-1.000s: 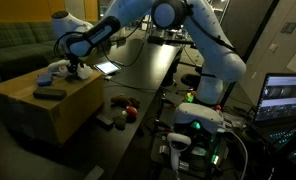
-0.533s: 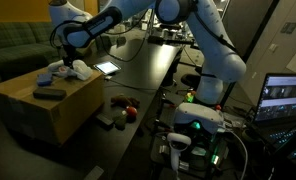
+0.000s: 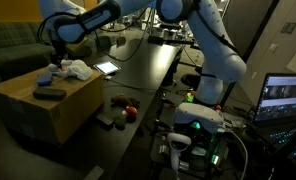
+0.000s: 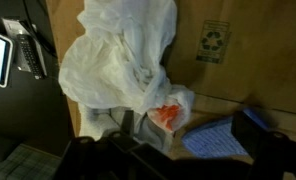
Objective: Switch between the objects on the box and on the table one by one
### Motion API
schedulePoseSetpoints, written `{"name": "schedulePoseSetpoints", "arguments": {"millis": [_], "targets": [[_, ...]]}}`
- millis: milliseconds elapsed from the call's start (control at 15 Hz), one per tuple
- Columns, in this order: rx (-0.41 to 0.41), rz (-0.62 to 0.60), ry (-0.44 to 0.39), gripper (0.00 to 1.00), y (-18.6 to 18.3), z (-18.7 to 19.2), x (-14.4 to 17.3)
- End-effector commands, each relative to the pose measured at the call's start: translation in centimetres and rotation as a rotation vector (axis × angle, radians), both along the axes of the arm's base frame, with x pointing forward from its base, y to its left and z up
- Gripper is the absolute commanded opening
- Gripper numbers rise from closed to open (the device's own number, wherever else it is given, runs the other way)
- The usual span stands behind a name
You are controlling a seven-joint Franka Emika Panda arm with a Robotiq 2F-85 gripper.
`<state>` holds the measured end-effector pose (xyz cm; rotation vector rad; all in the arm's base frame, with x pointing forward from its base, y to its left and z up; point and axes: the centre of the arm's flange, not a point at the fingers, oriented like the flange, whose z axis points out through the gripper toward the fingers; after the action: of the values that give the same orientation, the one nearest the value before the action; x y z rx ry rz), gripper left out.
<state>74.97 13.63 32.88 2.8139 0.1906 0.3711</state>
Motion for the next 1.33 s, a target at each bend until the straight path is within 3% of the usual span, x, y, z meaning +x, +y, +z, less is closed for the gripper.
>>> {"name": "schedulePoseSetpoints", "arguments": {"millis": [0, 533, 1267], "targets": [[0.090, -0.056, -0.040, 1.00, 3.1, 0.0, 2.7], [0.224, -0.211, -0.118, 1.00, 6.6, -3.4, 5.6], [0.240, -0.400, -0.263, 1.00, 7.8, -6.9, 8.7]]}}
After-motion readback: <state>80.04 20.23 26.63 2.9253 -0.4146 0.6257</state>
